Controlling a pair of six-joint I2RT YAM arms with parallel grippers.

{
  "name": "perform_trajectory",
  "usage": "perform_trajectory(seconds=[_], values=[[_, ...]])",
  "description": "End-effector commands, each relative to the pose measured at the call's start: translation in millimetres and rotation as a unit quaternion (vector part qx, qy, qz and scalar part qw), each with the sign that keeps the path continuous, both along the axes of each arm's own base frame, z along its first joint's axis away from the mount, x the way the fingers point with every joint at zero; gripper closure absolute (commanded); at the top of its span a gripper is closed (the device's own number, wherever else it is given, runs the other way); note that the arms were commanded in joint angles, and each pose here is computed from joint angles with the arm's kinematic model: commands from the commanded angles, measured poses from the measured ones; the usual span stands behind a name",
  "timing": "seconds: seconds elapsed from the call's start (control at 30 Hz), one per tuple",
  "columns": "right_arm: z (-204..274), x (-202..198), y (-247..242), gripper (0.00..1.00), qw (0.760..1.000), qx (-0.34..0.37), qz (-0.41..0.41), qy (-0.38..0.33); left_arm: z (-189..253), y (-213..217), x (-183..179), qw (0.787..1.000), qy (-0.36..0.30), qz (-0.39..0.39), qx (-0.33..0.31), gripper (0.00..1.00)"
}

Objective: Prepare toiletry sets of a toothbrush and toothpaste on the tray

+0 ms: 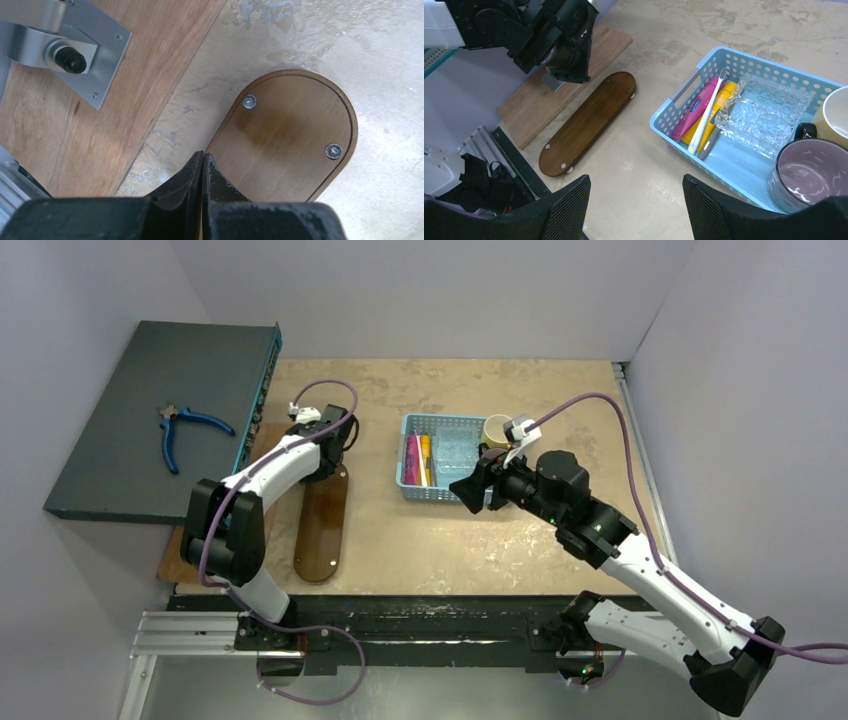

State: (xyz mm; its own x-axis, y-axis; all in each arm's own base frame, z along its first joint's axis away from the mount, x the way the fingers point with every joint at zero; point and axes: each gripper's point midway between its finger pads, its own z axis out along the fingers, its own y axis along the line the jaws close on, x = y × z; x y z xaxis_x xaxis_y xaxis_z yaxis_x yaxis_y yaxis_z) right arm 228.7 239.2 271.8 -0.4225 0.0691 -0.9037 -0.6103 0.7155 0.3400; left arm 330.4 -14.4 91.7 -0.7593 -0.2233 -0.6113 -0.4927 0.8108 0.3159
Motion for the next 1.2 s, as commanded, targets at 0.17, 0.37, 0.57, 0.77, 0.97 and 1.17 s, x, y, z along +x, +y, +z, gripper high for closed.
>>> perform_trajectory(seconds=[0.17, 0.37, 0.57, 0.77, 0.97, 1.17], values=[[11.4, -5.5, 1.7, 0.30, 1.000, 0.023, 0.011, -0.018, -1.4, 20.5, 13.6, 0.999, 0.038, 0.016, -0.030, 1.00], [11.1, -3.7, 3.0, 0.30, 0.999, 0.025, 0.011, -0.019, -26.2, 25.3, 14.2, 0.992, 0.108, 0.008, -0.057, 1.00], [11.4, -2.0, 1.2, 0.30, 0.999, 0.024, 0.004, -0.022, -45.0, 21.0, 20.8, 0.984, 0.166, -0.007, -0.068, 1.00], [11.8, -1.4, -1.7, 0.30, 0.999, 0.024, -0.003, -0.024, -58.3, 14.2, 20.7, 0.976, 0.199, -0.020, -0.087, 1.00], [10.3, -1.7, -1.5, 0.30, 1.000, 0.022, -0.002, -0.021, -53.3, 9.9, 16.0, 0.975, 0.200, -0.038, -0.086, 1.00], [7.1, -2.1, -0.8, 0.30, 1.000, 0.017, -0.001, -0.012, -41.7, -2.4, 12.7, 0.976, 0.192, -0.067, -0.075, 1.00]])
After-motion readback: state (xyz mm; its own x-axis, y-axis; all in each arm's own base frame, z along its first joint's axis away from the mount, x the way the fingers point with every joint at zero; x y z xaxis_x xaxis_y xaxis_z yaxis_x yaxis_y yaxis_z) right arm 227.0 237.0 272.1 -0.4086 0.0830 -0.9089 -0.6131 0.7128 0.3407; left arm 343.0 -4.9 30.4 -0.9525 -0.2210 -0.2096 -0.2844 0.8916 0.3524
